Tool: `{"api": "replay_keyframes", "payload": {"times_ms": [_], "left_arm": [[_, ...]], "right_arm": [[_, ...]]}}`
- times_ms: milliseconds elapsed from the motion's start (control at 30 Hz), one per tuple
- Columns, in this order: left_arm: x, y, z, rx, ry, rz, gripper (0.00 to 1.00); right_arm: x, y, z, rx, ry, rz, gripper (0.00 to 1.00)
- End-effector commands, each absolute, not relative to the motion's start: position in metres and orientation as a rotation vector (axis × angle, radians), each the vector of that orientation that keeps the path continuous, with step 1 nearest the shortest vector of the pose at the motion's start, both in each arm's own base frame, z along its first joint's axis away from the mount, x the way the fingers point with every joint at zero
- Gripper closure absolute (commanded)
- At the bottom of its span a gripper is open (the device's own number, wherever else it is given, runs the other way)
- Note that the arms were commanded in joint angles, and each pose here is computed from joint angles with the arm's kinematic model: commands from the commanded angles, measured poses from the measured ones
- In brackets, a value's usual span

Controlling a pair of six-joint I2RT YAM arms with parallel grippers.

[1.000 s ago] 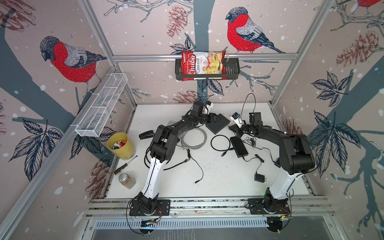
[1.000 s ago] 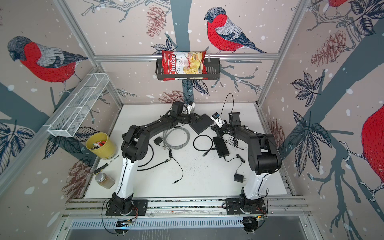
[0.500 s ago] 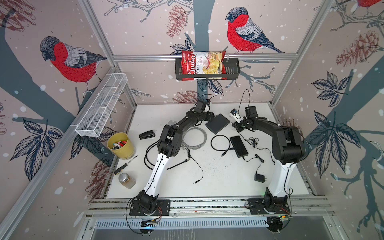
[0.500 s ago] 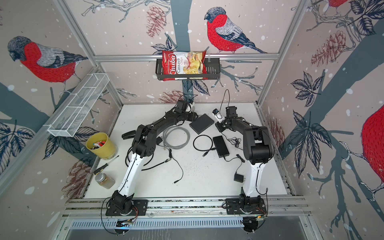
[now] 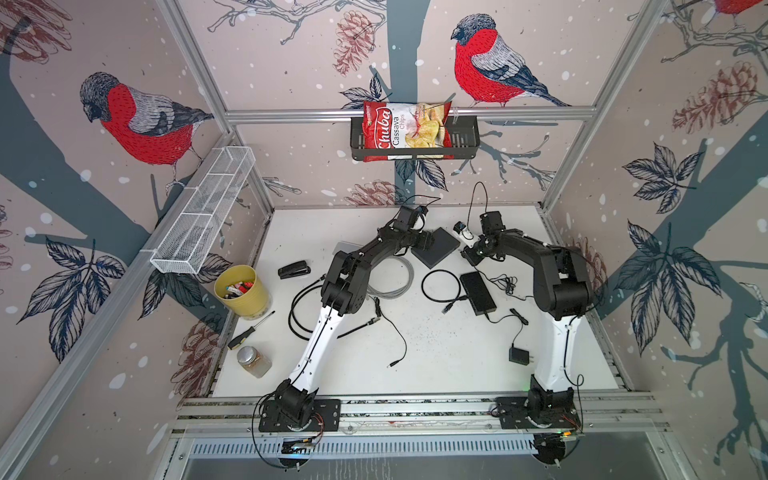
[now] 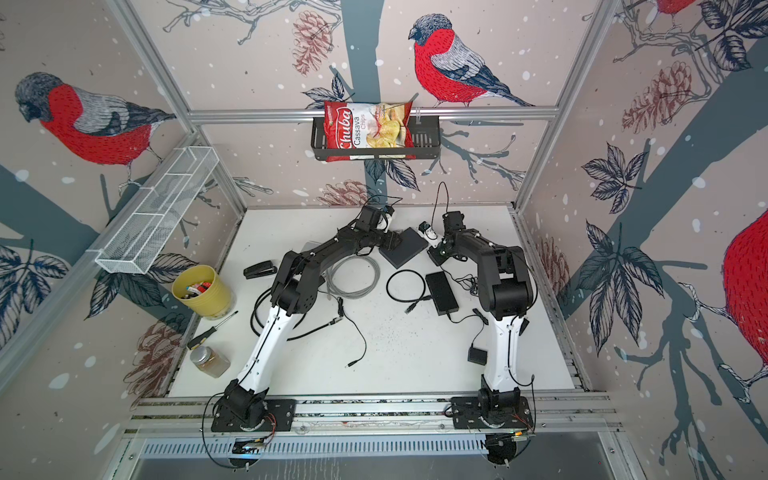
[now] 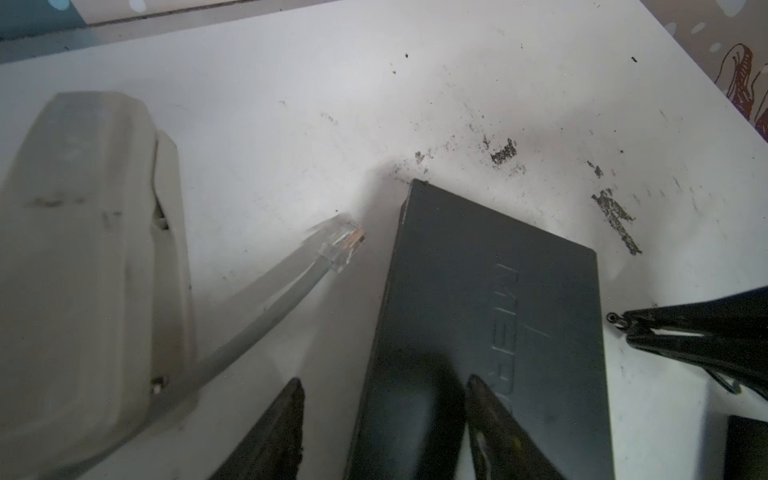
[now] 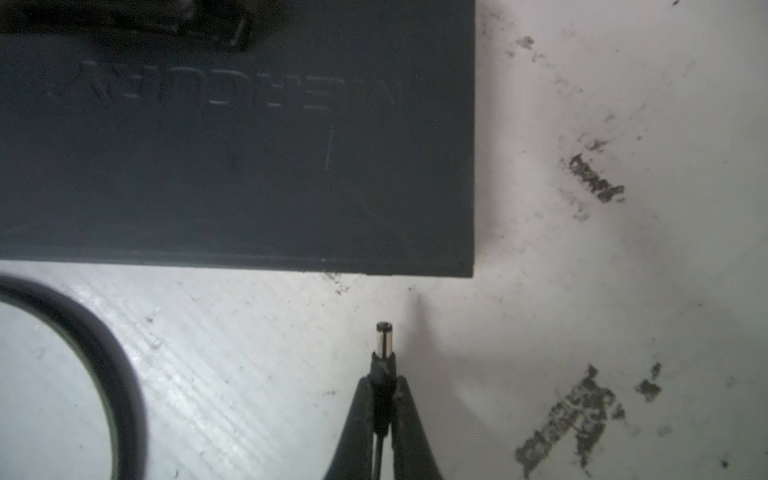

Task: Insert the plug into the switch port
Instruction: 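Push the barrel plug into the switch's side port with the right gripper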

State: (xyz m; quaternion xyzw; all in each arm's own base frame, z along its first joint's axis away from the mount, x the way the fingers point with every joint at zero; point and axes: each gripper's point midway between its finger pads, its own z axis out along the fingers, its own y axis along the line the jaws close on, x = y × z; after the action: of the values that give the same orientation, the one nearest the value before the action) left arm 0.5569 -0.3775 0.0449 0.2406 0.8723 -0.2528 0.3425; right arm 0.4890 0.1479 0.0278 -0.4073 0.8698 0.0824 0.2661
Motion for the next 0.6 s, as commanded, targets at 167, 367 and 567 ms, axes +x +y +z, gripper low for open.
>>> {"api": "replay_keyframes", "payload": {"times_ms": [167,367,567], "left_arm": [[0.547,-0.384,0.029,0.7,2.271,-0.649,0.42],[0.546,-0.383,0.026,0.748,2.258,-0.618,0.43],[0.544,-0.386,0.027,0.788,2.245,-0.633,0.45]], "right_arm": [[0.491,0.153,0.016,-1.14,2.38,0.208,0.93],[0.495,0.155,0.015,-1.158,2.375,0.201,0.93],[0.493,0.159,0.016,-1.193,2.359,0.208,0.93]]}}
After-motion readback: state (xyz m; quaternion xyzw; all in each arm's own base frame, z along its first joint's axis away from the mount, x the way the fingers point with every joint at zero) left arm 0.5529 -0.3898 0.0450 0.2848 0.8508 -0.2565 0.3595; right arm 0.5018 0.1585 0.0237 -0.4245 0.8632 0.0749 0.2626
